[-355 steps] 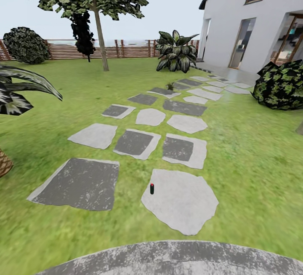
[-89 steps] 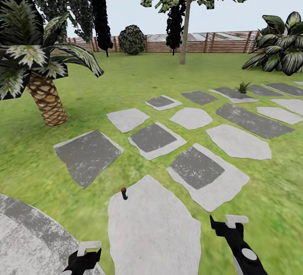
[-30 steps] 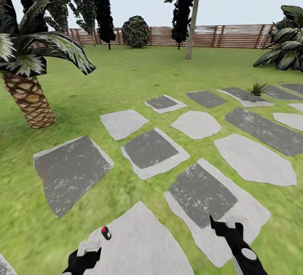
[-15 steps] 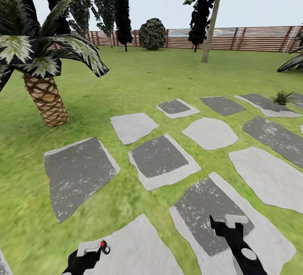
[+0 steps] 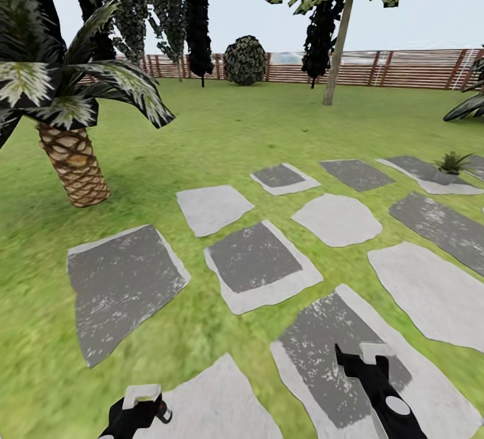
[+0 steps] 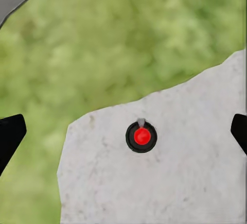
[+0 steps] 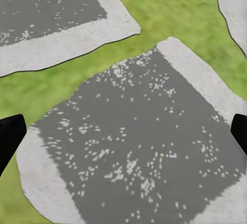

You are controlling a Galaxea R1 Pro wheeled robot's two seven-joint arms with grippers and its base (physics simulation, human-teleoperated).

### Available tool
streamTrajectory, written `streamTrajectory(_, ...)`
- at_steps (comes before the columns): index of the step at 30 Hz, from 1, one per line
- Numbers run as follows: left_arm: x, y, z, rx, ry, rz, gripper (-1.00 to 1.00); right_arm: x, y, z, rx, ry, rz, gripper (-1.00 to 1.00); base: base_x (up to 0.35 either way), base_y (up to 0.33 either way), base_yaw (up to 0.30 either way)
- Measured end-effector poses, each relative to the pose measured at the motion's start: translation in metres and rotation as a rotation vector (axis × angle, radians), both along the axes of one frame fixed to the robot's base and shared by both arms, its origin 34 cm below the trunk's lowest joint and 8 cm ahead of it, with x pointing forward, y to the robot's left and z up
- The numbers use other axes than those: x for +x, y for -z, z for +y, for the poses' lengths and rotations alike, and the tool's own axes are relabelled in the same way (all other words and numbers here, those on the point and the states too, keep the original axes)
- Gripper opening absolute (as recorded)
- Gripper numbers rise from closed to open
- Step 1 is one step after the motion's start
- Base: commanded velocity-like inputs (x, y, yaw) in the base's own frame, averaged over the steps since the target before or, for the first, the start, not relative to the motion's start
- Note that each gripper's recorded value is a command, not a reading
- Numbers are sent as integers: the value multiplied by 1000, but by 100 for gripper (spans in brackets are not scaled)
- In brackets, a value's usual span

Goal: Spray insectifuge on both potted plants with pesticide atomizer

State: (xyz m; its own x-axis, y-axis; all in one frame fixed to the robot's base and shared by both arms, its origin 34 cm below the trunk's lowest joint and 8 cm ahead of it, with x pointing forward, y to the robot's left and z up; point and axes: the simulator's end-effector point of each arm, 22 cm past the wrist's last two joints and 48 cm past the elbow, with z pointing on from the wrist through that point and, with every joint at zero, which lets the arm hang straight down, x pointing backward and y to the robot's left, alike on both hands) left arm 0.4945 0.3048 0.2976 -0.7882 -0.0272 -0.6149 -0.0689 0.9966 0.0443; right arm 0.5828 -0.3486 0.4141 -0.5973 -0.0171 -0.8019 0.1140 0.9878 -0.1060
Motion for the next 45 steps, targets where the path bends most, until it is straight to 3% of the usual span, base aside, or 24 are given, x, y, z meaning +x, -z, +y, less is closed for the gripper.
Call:
streamTrajectory(17, 0, 0, -2, -3, 0, -1, 100, 0, 0, 0, 0, -1, -1, 100, 28, -17, 0)
streamTrajectory(30, 0, 0, -1, -2, -1, -1, 100, 0, 0, 1, 1, 0, -1, 100, 2, -194, 1)
streamTrajectory(40, 0, 0, 0, 0, 0, -3, 100, 4, -4, 1, -1, -1, -11, 100, 0, -16, 165)
streamTrajectory(45, 7, -2, 4, 10, 2, -71, 100, 8, -6, 1, -4, -3, -33, 100, 0, -1, 33)
